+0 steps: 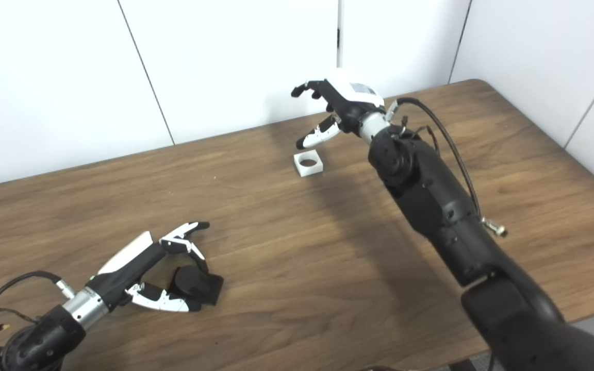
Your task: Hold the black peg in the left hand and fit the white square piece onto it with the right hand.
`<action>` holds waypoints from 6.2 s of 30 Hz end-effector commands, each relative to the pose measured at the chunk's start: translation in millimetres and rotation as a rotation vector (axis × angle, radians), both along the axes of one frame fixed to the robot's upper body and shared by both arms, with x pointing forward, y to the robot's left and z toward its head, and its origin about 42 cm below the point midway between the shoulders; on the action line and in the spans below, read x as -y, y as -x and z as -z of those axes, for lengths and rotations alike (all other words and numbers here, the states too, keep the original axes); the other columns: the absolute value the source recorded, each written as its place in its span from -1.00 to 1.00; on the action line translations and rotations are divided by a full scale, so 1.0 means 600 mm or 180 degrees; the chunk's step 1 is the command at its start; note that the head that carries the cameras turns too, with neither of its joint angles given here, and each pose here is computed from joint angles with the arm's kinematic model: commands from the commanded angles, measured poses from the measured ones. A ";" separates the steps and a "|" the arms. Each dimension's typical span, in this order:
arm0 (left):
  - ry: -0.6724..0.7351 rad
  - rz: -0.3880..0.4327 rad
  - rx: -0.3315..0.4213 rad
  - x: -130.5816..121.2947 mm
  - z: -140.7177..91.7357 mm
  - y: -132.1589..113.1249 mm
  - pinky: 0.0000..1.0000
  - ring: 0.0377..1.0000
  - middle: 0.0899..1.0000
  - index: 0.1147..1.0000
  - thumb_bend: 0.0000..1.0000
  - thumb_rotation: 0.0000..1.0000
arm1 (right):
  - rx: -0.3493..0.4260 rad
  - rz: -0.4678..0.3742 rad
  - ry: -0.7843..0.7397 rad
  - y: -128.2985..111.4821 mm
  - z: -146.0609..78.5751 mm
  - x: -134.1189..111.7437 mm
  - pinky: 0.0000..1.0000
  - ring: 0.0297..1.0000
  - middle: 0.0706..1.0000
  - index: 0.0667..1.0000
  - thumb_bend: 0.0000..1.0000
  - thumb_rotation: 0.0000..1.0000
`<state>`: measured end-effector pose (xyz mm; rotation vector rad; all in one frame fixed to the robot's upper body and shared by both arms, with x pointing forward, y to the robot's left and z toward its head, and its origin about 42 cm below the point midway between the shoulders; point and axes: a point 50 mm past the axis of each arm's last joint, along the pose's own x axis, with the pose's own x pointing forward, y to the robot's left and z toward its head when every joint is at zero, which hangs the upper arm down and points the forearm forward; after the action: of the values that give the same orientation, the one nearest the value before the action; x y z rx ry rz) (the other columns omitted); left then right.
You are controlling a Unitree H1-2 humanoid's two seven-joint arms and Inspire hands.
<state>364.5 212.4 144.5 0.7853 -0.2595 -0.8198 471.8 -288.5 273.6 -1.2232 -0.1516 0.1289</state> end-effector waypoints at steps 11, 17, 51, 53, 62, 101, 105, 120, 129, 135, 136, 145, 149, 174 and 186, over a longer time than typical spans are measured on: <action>-0.0203 -0.0009 -0.0171 -0.014 0.009 0.009 0.94 1.00 0.95 -0.15 0.04 -0.87 | -0.0516 -0.0134 0.0515 -0.065 -0.071 -0.004 0.84 0.95 0.92 0.59 0.68 -0.30; -0.0261 -0.0020 -0.0163 -0.015 0.016 0.009 0.91 1.00 0.94 -0.15 0.04 -0.87 | -0.0720 -0.0166 0.0638 -0.068 -0.063 -0.015 1.00 1.00 0.98 0.64 0.80 -0.16; -0.0320 -0.0030 -0.0175 -0.028 0.024 0.013 1.00 1.00 0.94 -0.15 0.04 -0.87 | -0.1016 -0.0179 0.0900 -0.072 0.025 -0.006 1.00 0.99 0.94 0.53 0.63 -0.35; -0.0335 -0.0024 -0.0183 -0.028 0.023 0.012 1.00 1.00 0.94 -0.15 0.04 -0.87 | -0.1001 -0.0182 0.0920 -0.072 0.033 -0.003 1.00 0.98 0.92 0.50 0.58 -0.36; -0.0331 0.0006 -0.0189 -0.024 0.022 0.016 1.00 1.00 0.93 -0.15 0.04 -0.87 | -0.0814 -0.0134 0.0944 -0.075 0.053 0.002 0.89 0.85 0.77 0.27 0.38 -0.57; -0.0395 -0.0021 -0.0214 -0.030 0.016 0.019 1.00 1.00 0.95 -0.15 0.04 -0.86 | -0.0154 -0.0377 0.0692 -0.040 0.045 -0.010 0.77 0.73 0.58 -0.11 0.03 -0.72; -0.0396 -0.0013 -0.0221 -0.030 0.014 0.019 1.00 1.00 0.95 -0.15 0.04 -0.87 | -0.0049 -0.0485 0.0620 -0.029 0.026 -0.018 0.78 0.75 0.59 -0.11 0.03 -0.72; -0.0434 0.0014 -0.0248 -0.014 0.019 0.013 1.00 1.00 0.95 -0.15 0.04 -0.86 | 0.0308 -0.1067 0.0530 0.039 -0.024 -0.060 0.66 0.74 0.59 -0.11 0.03 -0.71; -0.0460 -0.0009 -0.0276 0.004 0.023 0.010 1.00 1.00 0.96 -0.15 0.04 -0.85 | 0.0424 -0.1507 0.0378 0.089 -0.035 -0.100 0.67 0.71 0.58 -0.11 0.03 -0.72; -0.0483 -0.0019 -0.0272 0.021 0.023 0.008 1.00 1.00 0.97 -0.15 0.04 -0.85 | 0.0491 -0.1806 0.0288 0.116 -0.051 -0.123 0.70 0.72 0.57 -0.11 0.03 -0.72; -0.0483 -0.0019 -0.0268 0.024 0.024 0.008 1.00 1.00 0.97 -0.15 0.04 -0.85 | 0.0502 -0.1853 0.0259 0.121 -0.054 -0.126 0.70 0.72 0.57 -0.11 0.03 -0.72; -0.0465 -0.0033 -0.0241 0.052 0.030 0.004 1.00 1.00 0.97 -0.15 0.04 -0.85 | 0.0497 -0.2130 0.0173 0.155 -0.071 -0.148 0.75 0.73 0.56 -0.11 0.03 -0.72; -0.0464 -0.0054 -0.0242 0.059 0.029 0.005 1.00 1.00 0.97 -0.15 0.04 -0.84 | 0.0470 -0.2235 0.0188 0.170 -0.076 -0.157 0.78 0.74 0.57 -0.11 0.03 -0.72; -0.0387 -0.0083 -0.0222 0.066 0.035 0.004 1.00 1.00 0.96 -0.15 0.04 -0.85 | 0.0220 -0.2584 0.0107 0.184 -0.032 -0.213 0.77 0.71 0.54 -0.11 0.03 -0.72; -0.0400 -0.0061 -0.0154 0.067 0.034 0.004 1.00 1.00 0.95 -0.15 0.04 -0.84 | 0.0093 -0.2604 0.0153 0.172 0.008 -0.223 0.69 0.70 0.56 -0.11 0.03 -0.72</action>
<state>365.9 171.6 141.5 0.8145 -0.2301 -0.7981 366.7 -160.2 254.2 -1.1502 -0.5804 0.8475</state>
